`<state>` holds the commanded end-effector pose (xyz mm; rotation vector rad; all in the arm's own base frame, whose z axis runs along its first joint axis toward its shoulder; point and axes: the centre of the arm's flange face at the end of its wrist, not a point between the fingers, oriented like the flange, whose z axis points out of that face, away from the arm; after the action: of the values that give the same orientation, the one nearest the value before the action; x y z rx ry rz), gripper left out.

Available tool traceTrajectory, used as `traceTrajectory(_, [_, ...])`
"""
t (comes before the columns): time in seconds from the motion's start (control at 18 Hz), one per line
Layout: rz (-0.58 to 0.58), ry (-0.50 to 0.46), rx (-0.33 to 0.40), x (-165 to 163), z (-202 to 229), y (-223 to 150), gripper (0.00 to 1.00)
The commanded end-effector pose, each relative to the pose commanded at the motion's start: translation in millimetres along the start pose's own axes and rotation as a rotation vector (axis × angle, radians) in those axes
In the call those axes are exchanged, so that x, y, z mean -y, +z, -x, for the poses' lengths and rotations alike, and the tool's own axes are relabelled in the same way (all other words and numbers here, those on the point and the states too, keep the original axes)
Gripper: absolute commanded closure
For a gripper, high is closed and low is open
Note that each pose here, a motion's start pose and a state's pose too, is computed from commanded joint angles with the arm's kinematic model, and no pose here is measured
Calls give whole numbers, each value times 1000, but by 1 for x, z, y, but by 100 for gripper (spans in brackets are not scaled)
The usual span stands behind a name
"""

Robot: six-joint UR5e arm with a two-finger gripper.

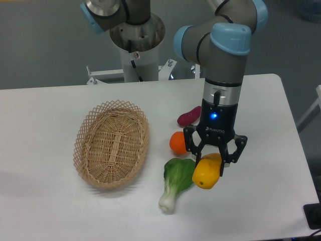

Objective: Place the mango in the basket
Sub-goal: 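Lift the grasped yellow mango up from beside the bok choy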

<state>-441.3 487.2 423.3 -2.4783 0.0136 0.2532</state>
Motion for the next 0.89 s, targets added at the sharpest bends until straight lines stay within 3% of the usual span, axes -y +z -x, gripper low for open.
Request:
traceTrajectory(0.44, [21, -21, -19, -14, -30, -12, 51])
traceTrajectory(0.72, [49, -19, -56, -33, -84, -24, 51])
traceTrajectory(0.89, [131, 35, -68, -34, -130, -9, 51])
